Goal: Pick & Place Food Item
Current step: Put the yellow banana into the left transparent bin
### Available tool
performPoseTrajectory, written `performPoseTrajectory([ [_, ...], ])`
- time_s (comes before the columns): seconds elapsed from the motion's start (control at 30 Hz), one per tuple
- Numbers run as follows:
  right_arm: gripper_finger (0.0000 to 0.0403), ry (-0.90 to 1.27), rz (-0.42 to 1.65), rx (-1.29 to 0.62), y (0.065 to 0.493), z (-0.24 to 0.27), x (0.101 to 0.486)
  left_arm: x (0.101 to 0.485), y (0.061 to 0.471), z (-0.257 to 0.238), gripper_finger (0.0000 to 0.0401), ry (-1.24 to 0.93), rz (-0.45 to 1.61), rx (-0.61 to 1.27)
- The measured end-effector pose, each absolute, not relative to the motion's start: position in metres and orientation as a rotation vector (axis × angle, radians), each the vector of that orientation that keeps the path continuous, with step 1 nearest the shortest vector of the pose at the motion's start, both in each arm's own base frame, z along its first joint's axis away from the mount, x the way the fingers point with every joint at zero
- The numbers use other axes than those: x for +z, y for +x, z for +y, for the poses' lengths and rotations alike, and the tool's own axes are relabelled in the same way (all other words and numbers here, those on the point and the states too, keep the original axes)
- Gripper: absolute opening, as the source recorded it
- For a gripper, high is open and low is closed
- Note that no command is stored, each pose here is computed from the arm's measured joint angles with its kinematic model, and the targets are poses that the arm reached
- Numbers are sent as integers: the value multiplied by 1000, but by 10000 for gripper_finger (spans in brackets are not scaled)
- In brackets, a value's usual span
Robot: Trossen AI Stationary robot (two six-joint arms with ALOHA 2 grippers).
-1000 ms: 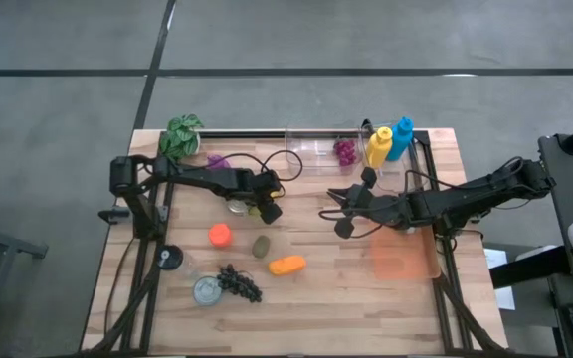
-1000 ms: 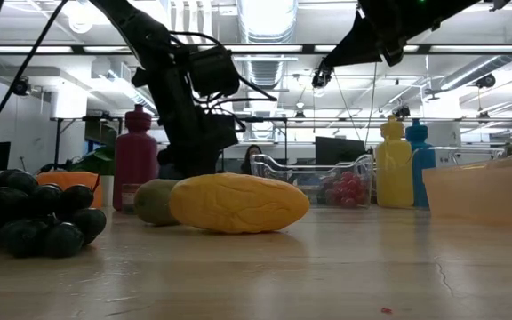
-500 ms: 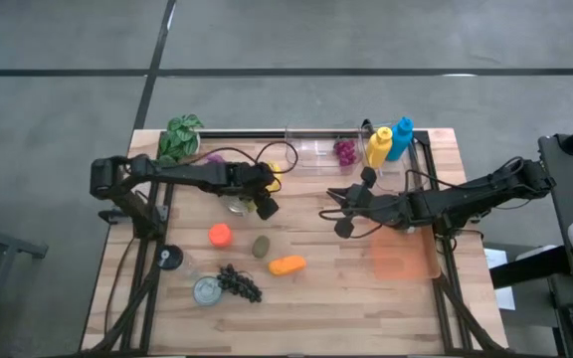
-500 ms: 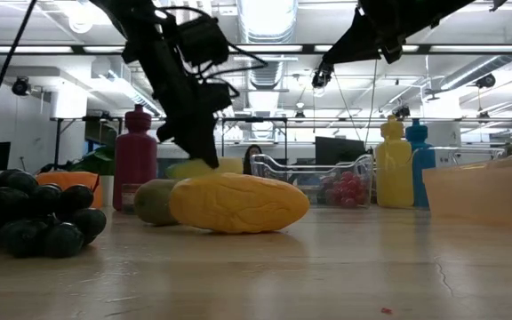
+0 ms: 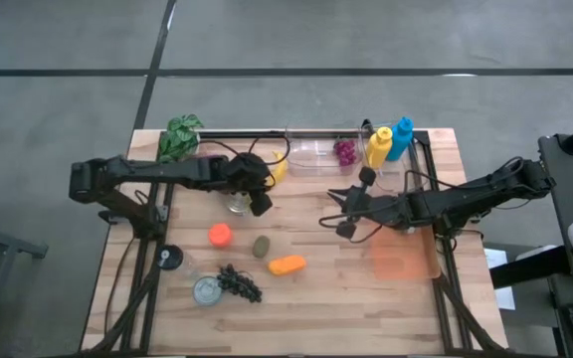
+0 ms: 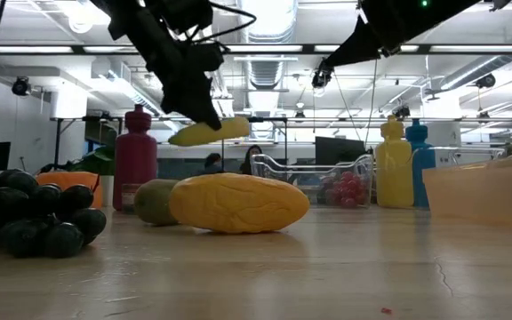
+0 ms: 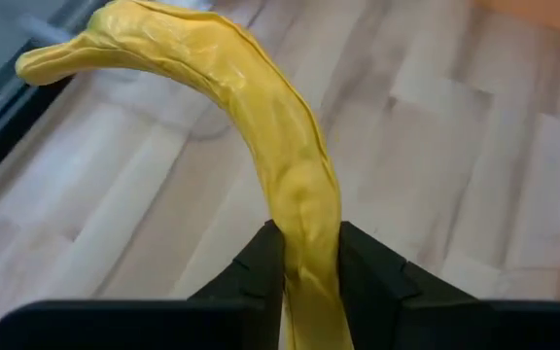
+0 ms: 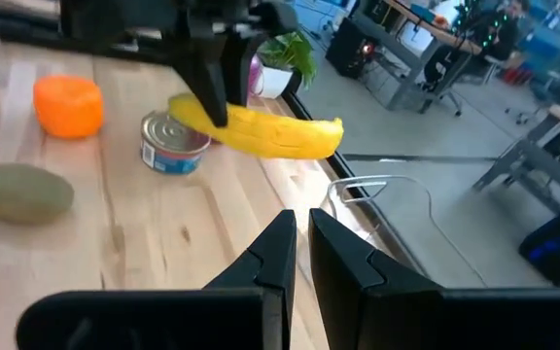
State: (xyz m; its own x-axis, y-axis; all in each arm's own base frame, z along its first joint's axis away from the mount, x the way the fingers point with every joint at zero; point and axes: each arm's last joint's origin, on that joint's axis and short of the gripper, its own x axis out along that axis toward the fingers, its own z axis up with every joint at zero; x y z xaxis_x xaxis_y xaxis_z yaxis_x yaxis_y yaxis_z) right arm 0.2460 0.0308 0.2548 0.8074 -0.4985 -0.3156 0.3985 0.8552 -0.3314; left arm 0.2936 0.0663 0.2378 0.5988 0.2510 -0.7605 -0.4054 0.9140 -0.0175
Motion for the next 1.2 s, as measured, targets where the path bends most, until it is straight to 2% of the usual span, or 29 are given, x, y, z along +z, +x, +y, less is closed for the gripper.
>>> performPoseTrajectory([
  [0.27,29,-378,465,-459,243,30,243,244,301,60,78,-181,770,61],
  [0.5,29,-456,484,-430,242,32,240,247,305,57,78,-171,711,-78],
  [1.03,29,-503,468,-417,245,32,248,249,306,57,78,-182,690,-85],
  [1.2,52,-521,472,-413,245,32,248,249,306,57,78,-213,692,-74],
])
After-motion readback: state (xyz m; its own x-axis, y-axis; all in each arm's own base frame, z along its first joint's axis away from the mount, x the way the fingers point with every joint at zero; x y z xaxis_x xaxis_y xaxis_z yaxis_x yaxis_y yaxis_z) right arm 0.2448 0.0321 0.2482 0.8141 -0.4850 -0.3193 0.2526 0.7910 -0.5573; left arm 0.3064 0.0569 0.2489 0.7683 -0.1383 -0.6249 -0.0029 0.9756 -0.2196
